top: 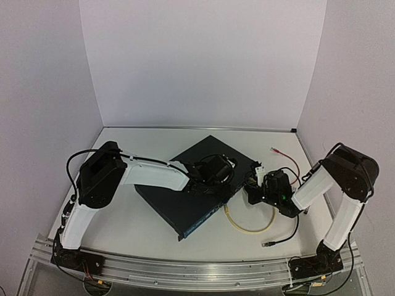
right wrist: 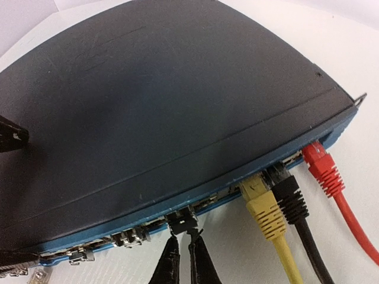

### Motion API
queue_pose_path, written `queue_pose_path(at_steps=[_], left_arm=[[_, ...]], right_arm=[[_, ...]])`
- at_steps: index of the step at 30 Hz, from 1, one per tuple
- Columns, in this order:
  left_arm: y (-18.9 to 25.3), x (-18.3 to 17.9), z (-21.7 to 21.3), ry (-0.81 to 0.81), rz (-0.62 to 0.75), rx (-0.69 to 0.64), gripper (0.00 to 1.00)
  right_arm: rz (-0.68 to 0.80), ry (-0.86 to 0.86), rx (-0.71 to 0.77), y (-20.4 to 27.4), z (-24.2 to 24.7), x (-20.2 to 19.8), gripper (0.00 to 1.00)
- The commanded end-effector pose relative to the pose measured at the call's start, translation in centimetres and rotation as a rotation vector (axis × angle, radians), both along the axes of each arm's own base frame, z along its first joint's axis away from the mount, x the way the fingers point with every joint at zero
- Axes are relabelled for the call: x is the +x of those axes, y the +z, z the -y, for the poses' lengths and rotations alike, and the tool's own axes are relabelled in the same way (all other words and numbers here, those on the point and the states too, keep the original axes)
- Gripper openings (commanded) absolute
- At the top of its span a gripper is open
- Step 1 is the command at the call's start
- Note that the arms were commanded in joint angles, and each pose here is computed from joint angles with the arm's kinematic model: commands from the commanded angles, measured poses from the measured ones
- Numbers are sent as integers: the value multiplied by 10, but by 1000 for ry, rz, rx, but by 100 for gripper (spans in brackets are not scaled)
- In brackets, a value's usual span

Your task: Pull the plug from the switch port

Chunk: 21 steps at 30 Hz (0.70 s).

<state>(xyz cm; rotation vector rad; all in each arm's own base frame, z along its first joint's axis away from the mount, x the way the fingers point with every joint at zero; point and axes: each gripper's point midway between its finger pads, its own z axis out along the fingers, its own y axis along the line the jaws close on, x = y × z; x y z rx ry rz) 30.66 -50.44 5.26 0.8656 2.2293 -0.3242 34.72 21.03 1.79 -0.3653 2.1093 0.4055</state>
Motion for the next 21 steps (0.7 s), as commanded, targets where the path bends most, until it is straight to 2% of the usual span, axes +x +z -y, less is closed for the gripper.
queue_pose_path(at_steps=[1,10,21], left_arm=[[-98,5,-80,150,-196,247,82],[-102,1,-82,146,-207,251,82],[-102,2,-80,142,-207,246,82]], right_arm=[[-11,-28,30,-6,3,-4,7],[19,24,53,11,-3,-9,17],[25,64,-25,15,-10,1,23]])
